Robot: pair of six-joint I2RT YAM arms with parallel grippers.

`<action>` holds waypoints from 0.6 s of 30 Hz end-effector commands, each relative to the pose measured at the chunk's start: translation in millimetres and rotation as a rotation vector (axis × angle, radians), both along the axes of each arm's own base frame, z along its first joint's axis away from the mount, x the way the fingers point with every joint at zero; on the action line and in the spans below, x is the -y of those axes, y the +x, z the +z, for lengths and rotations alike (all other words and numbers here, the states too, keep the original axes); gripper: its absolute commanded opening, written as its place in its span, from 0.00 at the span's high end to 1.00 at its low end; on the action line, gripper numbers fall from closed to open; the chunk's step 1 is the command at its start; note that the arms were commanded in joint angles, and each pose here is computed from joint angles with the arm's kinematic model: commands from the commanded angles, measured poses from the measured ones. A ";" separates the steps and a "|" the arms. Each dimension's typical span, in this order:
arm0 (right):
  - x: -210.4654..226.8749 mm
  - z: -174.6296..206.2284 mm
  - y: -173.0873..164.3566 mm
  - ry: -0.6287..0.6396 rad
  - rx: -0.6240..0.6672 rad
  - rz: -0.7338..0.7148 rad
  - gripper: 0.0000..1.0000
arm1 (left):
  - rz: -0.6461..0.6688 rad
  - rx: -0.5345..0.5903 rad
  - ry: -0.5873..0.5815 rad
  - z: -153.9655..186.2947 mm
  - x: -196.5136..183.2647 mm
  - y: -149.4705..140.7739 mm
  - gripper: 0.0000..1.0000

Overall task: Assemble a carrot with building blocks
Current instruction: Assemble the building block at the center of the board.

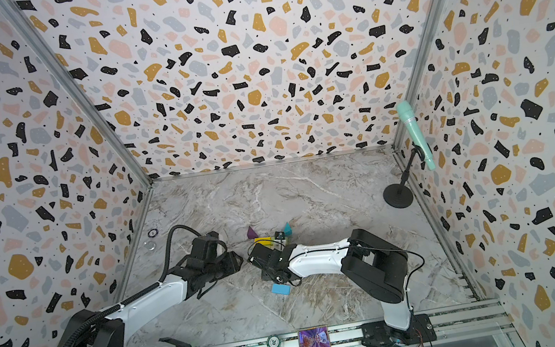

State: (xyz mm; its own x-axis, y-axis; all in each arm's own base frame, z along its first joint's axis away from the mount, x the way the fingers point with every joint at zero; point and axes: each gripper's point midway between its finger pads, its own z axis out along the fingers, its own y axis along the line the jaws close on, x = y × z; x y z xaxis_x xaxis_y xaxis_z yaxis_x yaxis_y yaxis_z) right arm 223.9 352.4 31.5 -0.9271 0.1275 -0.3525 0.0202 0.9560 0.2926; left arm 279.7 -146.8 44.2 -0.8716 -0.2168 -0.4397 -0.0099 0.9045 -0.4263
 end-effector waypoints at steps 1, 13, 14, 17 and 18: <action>-4.1 -8.2 -3.4 -0.009 -0.033 -0.020 0.47 | -0.023 0.032 -0.014 5.6 2.1 3.3 0.47; -10.4 -6.9 -1.0 -0.004 -0.031 -0.027 0.34 | -0.021 0.023 -0.026 1.9 0.6 0.5 0.47; -10.8 -5.8 -0.5 0.000 -0.028 -0.027 0.32 | -0.021 0.022 -0.025 1.6 0.4 0.0 0.47; -11.4 1.8 1.9 0.014 -0.011 -0.027 0.30 | -0.024 0.021 -0.028 2.7 0.8 -0.9 0.47; -12.2 4.9 2.4 0.023 -0.005 -0.024 0.29 | -0.027 0.021 -0.030 3.6 1.4 -1.6 0.47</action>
State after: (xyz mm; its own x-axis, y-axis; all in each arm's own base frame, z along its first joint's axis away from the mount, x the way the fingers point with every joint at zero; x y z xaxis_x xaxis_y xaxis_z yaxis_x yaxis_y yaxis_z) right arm 231.0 368.9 34.0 -0.9216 0.1610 -0.3531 0.0408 0.9451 0.3244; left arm 277.6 -147.2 42.3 -0.8760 -0.2120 -0.4332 0.0009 0.8975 -0.4410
